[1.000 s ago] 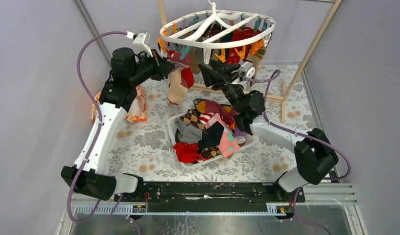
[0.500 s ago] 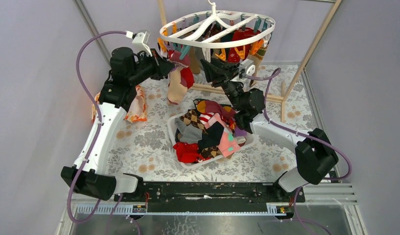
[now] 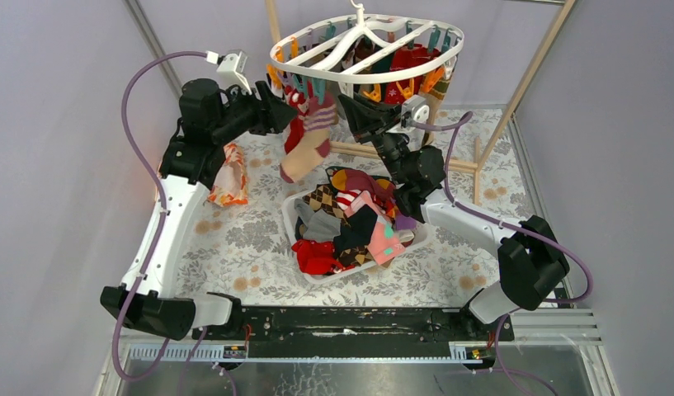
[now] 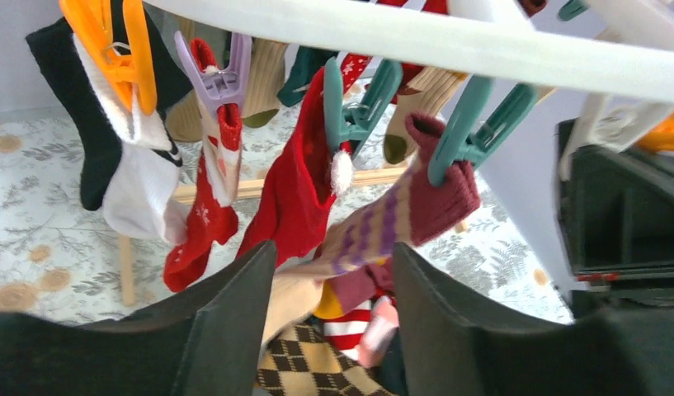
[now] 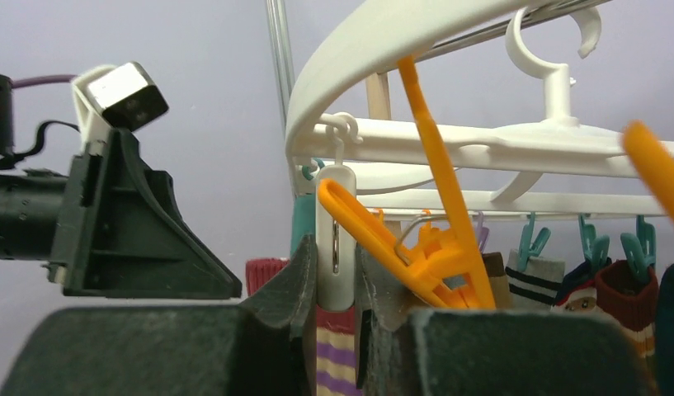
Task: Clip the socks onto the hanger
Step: Open the clamp at the hanger.
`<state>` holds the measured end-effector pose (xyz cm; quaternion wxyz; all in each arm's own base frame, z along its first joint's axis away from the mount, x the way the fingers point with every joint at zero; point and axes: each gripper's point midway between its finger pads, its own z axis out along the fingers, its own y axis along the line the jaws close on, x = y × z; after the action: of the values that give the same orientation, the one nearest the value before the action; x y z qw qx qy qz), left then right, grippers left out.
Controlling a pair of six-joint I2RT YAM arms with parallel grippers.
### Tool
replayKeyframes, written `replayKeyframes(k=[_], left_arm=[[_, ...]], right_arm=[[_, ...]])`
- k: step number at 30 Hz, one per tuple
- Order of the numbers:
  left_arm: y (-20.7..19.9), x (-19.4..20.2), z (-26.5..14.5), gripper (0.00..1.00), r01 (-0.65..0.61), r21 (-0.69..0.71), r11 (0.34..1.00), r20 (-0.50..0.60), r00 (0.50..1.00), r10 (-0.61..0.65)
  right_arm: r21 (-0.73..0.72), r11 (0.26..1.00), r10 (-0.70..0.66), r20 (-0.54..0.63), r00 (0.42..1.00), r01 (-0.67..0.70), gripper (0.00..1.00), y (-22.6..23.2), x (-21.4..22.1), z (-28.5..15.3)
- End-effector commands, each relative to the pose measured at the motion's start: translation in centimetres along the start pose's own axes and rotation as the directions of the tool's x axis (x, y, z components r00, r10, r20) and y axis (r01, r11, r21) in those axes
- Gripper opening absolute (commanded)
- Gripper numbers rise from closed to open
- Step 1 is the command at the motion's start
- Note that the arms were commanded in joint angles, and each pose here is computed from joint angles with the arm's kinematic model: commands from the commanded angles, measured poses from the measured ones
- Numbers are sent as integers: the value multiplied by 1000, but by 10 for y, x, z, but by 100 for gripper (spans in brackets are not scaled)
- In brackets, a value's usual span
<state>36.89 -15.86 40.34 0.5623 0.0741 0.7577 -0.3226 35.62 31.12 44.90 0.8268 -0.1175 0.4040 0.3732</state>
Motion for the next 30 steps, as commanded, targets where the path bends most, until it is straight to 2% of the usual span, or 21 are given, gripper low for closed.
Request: replayKeyframes(k=[1,8,16,30], left_arm=[[-23,-35,-30,65,-27,14,1000,81,996,26],[-57,-46,-46,67,30,110,993,67,997,-37],[-107,-45,-21,67,51,245,968,6,999,-54],[-111,-53,23,61,55,268,962,30,997,-66]], right_arm=[[0,1000,-9,78,997,9,0,8,-30,8],[16,1000,-10,65,998,9,0,20,-16,13],[46,998,-42,51,998,40,0,36,-4,16],[50,998,-45,34,998,43,0,49,3,17]])
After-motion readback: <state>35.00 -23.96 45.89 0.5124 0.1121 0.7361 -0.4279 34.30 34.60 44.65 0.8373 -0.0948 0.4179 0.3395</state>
